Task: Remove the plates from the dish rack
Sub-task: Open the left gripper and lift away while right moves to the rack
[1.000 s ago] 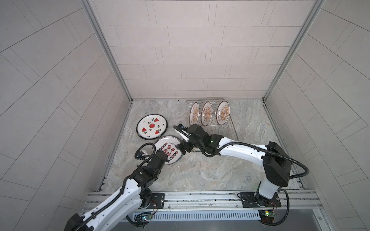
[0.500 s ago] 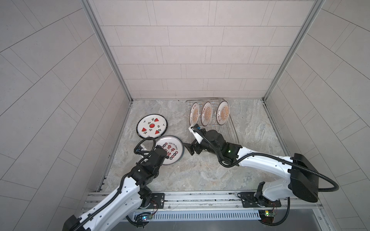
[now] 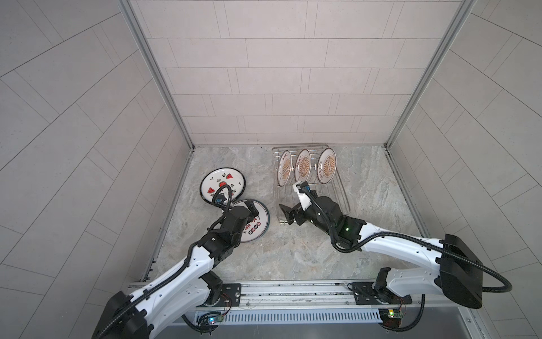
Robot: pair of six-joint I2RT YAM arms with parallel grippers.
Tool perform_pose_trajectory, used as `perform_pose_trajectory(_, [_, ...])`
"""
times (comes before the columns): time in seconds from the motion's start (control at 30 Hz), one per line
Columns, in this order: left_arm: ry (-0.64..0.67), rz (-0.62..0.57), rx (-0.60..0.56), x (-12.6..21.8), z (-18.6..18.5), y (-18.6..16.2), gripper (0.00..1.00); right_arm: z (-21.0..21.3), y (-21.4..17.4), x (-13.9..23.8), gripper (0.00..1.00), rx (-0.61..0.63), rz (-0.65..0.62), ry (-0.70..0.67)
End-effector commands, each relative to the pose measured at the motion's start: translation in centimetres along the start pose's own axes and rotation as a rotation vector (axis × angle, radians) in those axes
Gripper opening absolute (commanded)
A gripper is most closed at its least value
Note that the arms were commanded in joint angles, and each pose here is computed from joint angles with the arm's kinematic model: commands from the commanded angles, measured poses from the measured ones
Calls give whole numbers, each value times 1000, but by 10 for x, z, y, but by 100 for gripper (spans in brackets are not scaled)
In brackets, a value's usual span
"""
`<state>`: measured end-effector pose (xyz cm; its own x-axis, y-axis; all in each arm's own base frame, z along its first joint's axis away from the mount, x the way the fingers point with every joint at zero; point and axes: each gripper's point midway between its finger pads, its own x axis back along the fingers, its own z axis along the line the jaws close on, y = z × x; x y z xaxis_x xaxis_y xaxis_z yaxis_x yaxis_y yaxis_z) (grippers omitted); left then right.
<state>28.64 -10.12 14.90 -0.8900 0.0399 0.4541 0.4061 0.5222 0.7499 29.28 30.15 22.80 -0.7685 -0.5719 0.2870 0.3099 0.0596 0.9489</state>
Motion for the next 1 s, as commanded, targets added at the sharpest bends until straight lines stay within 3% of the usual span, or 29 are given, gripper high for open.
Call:
perform_pose_trajectory(0.0, [-266,-49,-158,0,-57,9,100,-32,17,3,100,-125,-54,-129])
perform_pose_trajectory(0.13, [-583,-100,-259,14,-102,-2,100,-51,16,-7,100,-158,-14,-222])
perform_pose_trajectory(0.23, [-637,-89,-304,17,-109,-9,100,-64,16,-13,100,-159,-15,-299])
perform_pose_trajectory(0.53, [-689,-19,-296,14,-103,-36,100,-77,35,-47,96,-147,38,-335])
perform_pose_trajectory(0.67, [-580,-67,-263,6,-84,-27,100,-90,38,-68,87,-164,81,-367])
perform_pose_trajectory(0.87, [-536,-79,-281,7,-77,-22,100,-116,39,-99,67,-174,141,-459])
perform_pose_trajectory(0.97, [-540,-93,-277,9,-76,-20,100,-118,38,-115,58,-175,172,-437])
